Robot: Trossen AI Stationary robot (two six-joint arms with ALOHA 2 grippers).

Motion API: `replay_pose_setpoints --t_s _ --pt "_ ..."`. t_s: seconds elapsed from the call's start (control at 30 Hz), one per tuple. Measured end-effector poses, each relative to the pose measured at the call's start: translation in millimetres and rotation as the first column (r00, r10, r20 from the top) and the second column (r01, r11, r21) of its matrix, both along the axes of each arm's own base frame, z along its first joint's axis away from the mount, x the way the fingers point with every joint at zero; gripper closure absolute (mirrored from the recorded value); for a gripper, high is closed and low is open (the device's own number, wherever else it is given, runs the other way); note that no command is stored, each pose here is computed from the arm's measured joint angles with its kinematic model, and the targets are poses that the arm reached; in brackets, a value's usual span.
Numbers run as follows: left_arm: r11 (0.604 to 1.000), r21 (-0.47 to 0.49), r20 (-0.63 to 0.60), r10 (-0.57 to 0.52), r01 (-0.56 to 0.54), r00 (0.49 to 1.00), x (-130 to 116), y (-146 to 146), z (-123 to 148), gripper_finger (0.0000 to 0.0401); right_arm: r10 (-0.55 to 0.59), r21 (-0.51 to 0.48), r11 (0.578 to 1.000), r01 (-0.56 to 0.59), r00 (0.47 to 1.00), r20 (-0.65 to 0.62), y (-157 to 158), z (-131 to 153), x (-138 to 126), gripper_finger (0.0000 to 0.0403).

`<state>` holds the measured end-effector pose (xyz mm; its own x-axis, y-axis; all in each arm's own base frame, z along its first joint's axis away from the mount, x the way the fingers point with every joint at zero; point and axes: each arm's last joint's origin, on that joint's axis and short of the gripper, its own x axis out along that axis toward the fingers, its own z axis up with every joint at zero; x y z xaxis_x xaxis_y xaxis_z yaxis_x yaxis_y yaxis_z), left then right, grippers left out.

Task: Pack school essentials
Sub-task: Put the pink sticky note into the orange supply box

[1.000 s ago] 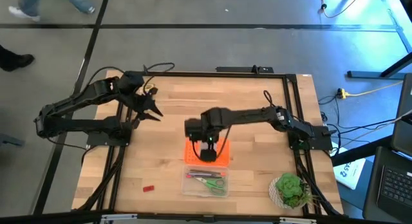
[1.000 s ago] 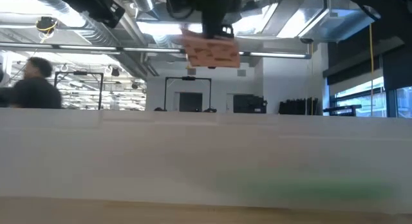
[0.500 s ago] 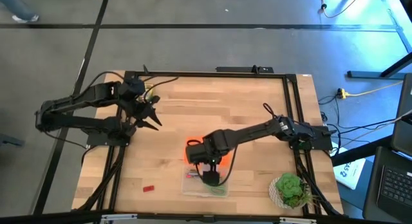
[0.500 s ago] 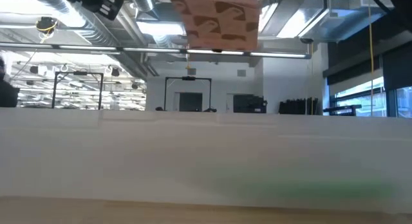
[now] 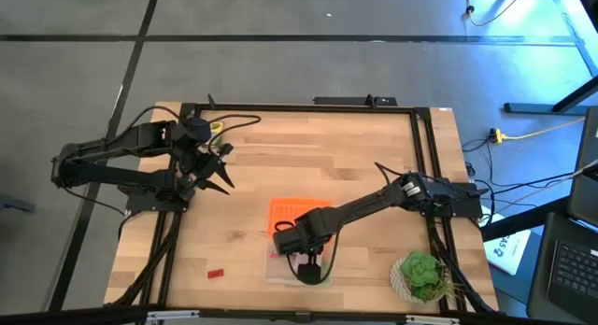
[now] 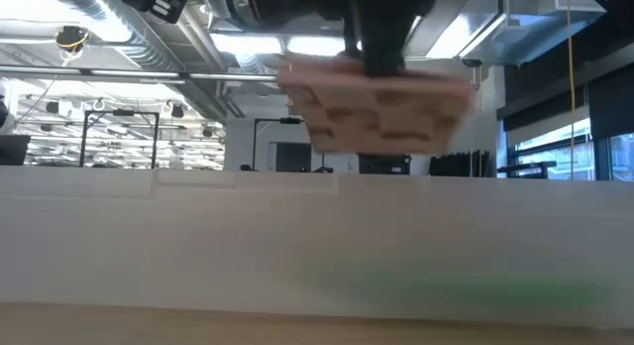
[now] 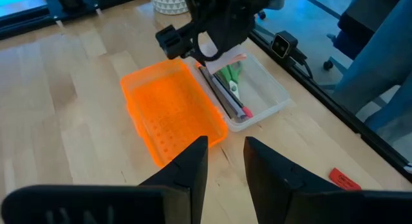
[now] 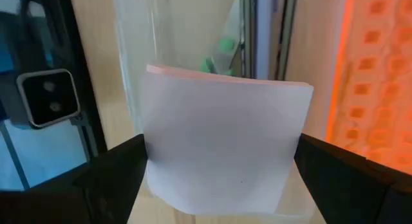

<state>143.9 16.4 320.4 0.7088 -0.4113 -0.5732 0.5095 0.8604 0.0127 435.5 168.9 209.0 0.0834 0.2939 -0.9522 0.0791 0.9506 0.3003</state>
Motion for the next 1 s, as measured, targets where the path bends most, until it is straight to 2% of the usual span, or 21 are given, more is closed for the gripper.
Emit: replay_pose_setpoints --t_s 0.37,0.73,1.0 --pt "1.0 0.0 0.0 0.0 0.0 1.0 0 0 0 0.0307 0.009 -0.015 1.0 -0.01 0.998 -0.061 3 -37 -10 0.0022" --pt "1.0 0.006 -0.002 0.007 -0.007 1.0 0 0 0 0.0307 0.015 -0.009 1.0 -0.016 0.999 -0.043 3 -38 -8 0.0022" --pt "0.99 0.098 -0.018 0.105 -0.103 0.994 1 4 -2 0.0307 0.018 -0.009 1.0 -0.018 0.999 -0.042 3 -38 -8 0.0022"
